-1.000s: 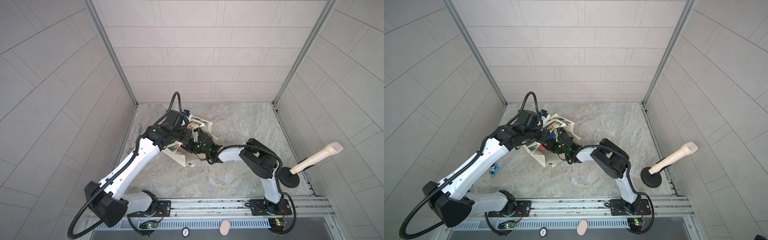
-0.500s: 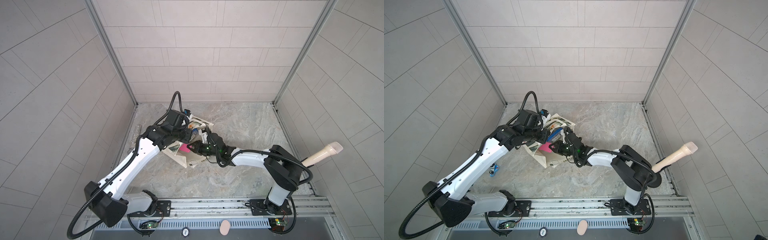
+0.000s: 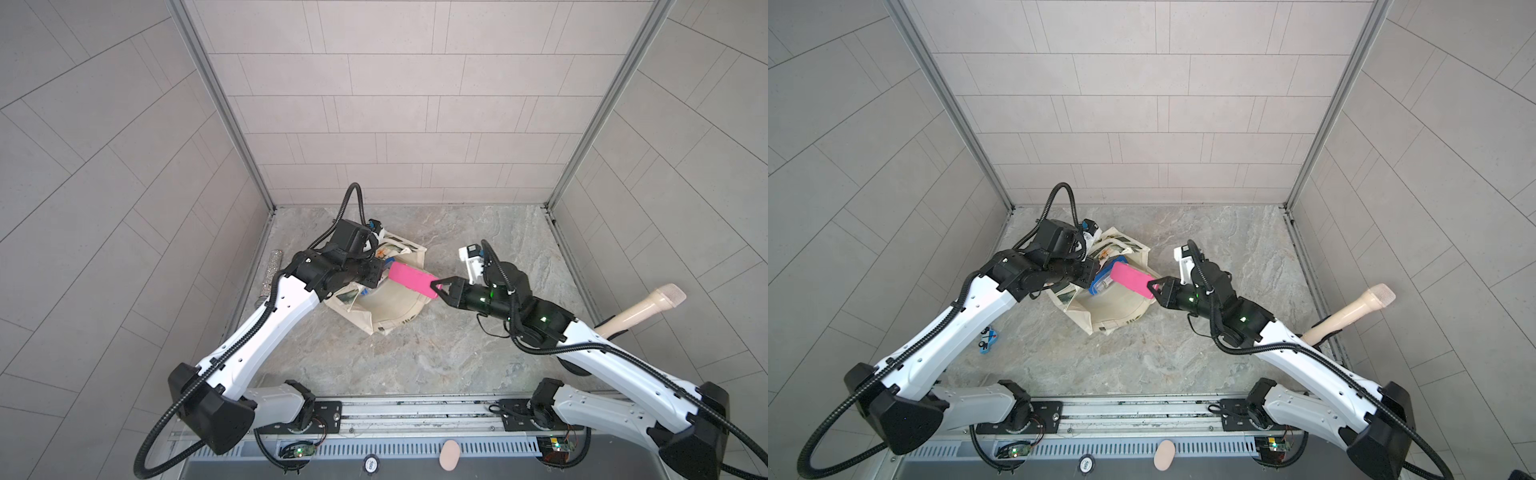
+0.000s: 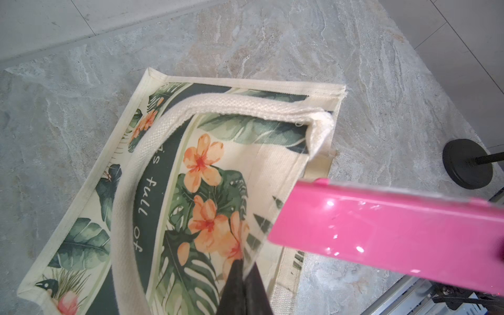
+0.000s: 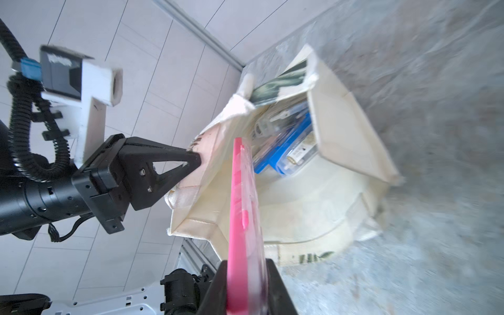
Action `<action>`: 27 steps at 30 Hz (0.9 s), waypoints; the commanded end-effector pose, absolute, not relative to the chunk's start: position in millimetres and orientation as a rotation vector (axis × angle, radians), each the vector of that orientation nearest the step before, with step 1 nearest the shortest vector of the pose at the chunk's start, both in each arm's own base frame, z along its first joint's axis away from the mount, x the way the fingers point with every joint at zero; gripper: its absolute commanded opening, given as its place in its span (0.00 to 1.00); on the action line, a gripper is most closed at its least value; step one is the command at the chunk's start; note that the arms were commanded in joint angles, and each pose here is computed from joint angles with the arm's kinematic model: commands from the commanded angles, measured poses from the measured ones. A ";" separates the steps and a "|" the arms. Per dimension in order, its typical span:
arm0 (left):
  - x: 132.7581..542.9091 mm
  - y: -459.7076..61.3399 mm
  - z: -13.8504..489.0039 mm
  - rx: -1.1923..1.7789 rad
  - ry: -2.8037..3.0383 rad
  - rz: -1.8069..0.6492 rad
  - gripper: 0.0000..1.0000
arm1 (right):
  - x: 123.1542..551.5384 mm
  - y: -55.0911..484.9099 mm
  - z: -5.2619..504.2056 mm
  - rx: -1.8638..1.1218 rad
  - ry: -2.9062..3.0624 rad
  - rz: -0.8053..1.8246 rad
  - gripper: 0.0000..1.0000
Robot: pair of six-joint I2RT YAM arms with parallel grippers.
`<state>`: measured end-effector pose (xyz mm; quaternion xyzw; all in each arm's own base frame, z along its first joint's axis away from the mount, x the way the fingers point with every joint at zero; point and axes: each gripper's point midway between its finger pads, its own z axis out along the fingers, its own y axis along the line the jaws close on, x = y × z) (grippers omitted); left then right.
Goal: Take out the compass set from the canvas bag
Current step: Pick up the compass set from the canvas bag, then place the compass set at the center of the board.
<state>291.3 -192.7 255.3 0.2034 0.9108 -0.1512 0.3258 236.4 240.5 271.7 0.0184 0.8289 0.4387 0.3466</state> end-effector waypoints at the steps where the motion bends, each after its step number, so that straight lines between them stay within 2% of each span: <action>1: 292.1 -191.3 273.4 0.535 2.340 -0.392 0.00 | 217.4 197.5 254.8 0.042 2.231 0.920 0.18; 8: 293.8 -192.2 274.5 0.529 2.324 -0.396 0.00 | 188.2 147.2 291.3 0.008 2.148 0.784 0.18; 13: 293.0 -195.3 274.3 0.534 2.323 -0.417 0.00 | 185.9 118.1 299.6 0.033 2.133 0.627 0.18; 19: 287.9 -190.9 275.7 0.530 2.313 -0.415 0.00 | 211.0 107.0 284.4 -0.030 2.251 0.320 0.18; 27: 285.8 -192.1 281.1 0.526 2.300 -0.439 0.00 | 280.0 95.8 243.4 -0.144 2.367 -0.239 0.20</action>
